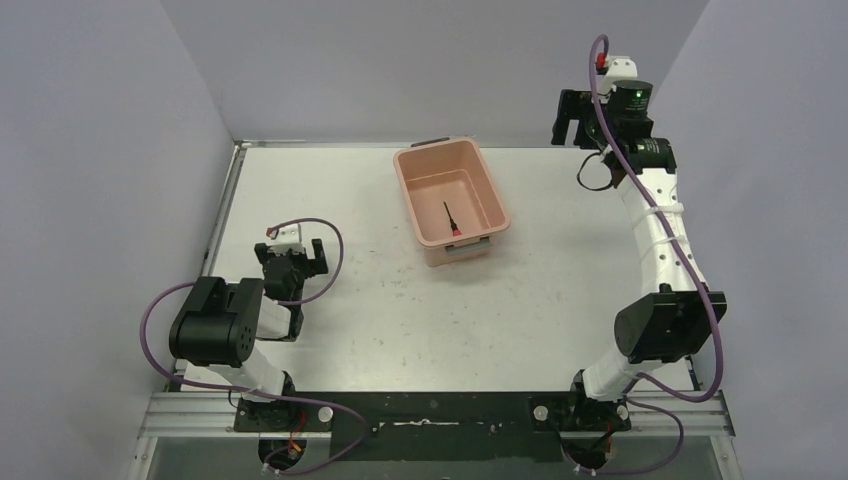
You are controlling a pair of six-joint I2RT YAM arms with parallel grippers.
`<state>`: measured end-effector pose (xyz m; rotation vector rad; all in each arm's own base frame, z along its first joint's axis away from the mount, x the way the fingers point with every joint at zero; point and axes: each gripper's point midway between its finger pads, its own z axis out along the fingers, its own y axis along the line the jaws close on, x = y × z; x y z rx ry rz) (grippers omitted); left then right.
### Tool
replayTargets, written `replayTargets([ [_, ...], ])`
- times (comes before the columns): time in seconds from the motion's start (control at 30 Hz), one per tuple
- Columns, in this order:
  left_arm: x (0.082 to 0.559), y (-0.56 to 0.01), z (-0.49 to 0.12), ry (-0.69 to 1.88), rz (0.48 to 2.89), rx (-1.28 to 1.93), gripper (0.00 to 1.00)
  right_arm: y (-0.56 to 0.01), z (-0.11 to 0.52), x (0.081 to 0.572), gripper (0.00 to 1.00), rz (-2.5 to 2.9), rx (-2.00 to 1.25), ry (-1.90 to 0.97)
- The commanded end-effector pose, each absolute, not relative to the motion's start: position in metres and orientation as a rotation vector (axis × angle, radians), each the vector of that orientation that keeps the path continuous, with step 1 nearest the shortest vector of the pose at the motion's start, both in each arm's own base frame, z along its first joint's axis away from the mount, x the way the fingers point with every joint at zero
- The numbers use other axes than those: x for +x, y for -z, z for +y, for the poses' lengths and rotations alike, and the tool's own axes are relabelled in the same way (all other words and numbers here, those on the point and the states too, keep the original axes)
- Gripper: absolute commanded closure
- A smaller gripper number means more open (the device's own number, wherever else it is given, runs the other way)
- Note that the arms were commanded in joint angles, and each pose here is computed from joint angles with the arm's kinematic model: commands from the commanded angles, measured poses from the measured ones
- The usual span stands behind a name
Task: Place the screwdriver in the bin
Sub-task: Reset both arms
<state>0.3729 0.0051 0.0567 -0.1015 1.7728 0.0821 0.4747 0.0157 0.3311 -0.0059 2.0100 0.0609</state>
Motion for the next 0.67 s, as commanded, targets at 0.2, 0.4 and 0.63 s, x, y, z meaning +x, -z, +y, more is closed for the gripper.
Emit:
replayTargets([
  [0.2,0.381,-0.073,0.004,-0.074,1.715,-0.096,0.03,-0.37,0.008,0.471,0.0,1.864,-0.004,-0.042],
  [0.4,0.381,-0.073,0.004,-0.073,1.715,-0.095,0.03,-0.375,0.005,0.467,0.0,1.854,0.007,-0.023],
  [0.63,0.381,-0.073,0.004,-0.074,1.715,-0.095,0.03,-0.376,0.002,0.467,0.0,1.858,0.031,-0.014],
])
